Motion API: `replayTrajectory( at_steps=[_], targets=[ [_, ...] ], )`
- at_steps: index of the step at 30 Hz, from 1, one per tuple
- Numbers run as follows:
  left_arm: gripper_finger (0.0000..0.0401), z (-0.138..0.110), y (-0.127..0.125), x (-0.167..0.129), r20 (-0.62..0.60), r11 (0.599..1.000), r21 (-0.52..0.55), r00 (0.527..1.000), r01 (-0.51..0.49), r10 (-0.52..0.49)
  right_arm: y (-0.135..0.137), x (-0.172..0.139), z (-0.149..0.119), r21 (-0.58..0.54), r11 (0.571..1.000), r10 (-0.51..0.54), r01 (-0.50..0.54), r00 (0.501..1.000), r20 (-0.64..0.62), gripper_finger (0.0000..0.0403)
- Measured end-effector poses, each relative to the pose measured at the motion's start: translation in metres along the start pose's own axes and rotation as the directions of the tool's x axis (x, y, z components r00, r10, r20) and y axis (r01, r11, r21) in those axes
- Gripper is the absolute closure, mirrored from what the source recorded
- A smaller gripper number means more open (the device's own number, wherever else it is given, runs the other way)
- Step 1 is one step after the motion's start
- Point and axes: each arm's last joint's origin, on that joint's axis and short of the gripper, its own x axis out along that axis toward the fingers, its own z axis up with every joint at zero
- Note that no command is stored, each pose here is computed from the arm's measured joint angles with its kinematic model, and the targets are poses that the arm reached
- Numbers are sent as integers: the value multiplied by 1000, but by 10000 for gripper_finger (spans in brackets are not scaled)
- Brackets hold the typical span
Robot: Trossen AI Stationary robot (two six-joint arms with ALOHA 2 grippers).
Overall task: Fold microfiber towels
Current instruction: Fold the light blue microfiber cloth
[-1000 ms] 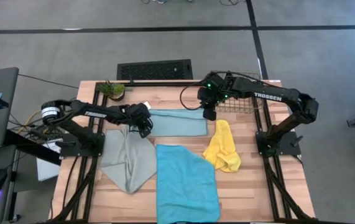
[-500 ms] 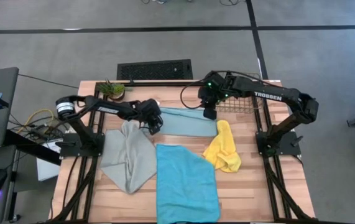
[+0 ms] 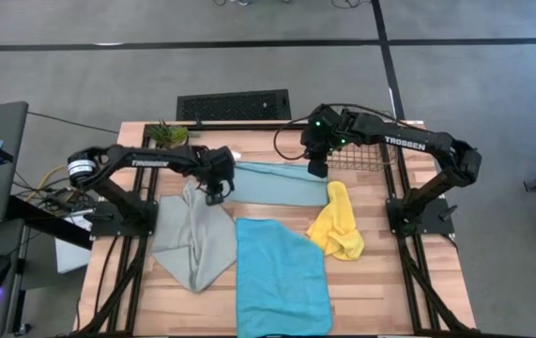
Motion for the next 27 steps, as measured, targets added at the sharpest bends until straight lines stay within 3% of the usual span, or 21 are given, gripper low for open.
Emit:
replayTrajectory(
  at_steps=[5,12,23,27],
  targets=[
    [271,-8,-15,5,-29,992,107,997,68,-66,0,0,0,-1,1000,0,0,1000,2,281],
    [271,-15,-31,16,-12,982,176,998,67,-66,0,0,0,-1,1000,0,0,1000,3,281],
    [271,-25,-33,30,17,979,187,997,-82,80,0,0,0,-1,1000,0,0,1000,5,281],
    [271,-26,-33,31,27,977,190,996,-92,89,0,0,1,-1,1000,-1,1,1000,6,281]
  ],
)
